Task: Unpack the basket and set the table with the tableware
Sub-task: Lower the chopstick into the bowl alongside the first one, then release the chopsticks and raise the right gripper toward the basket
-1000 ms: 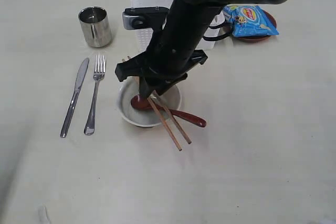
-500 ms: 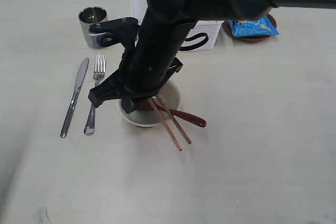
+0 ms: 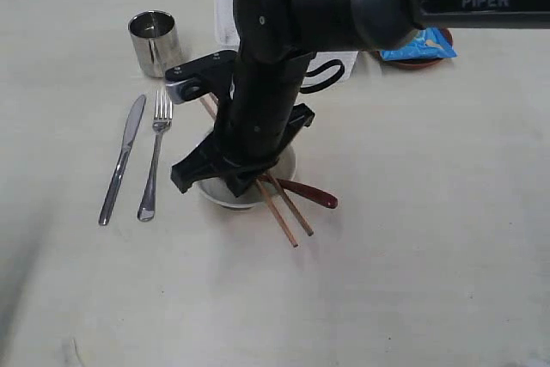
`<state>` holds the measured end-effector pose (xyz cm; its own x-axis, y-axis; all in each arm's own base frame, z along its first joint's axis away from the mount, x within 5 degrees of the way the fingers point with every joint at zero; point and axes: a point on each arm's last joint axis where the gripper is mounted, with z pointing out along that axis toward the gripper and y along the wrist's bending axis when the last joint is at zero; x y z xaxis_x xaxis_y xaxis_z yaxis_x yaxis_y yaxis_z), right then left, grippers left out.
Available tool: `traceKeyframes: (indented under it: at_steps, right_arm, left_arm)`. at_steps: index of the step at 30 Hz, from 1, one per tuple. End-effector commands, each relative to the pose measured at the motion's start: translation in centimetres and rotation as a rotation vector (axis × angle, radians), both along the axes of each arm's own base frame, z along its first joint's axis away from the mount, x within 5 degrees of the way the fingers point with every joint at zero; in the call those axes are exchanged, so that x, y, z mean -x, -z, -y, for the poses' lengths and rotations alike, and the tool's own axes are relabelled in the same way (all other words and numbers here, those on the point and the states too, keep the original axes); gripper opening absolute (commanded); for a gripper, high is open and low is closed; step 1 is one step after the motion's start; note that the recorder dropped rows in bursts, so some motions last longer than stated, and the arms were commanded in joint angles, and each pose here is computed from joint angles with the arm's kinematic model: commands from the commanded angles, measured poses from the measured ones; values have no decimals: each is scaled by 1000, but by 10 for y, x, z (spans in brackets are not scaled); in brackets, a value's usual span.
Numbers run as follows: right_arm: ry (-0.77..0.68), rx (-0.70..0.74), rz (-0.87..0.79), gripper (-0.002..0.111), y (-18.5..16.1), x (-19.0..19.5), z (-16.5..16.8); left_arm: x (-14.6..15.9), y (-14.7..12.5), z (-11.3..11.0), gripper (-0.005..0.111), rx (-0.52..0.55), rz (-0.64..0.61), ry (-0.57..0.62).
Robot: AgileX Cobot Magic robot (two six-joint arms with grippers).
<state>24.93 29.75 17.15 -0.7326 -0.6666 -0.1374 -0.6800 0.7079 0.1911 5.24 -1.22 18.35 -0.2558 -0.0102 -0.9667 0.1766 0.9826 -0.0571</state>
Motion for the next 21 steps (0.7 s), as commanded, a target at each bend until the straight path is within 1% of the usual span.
traceKeyframes:
  at_steps: [1,3,9,11,16,21]
  right_arm:
    - [11,30,30,0,0,-3,3]
    - [6,59,54,0,0,-5,6]
    - [9,51,57,0,0,-5,5]
    - [15,33,65,0,-6,-5,5]
    - [19,-43,119,0,-36,-1,7]
    - [0,-117,251,0,-83,1,17]
  left_arm:
    - [0,1,0,0,2,1,7]
    - [0,1,0,0,2,1,7]
    - [0,1,0,0,0,2,7]
    - [0,1,0,0,0,2,7]
    - [0,1,0,0,0,2,7]
    - [0,1,0,0,-4,2,7]
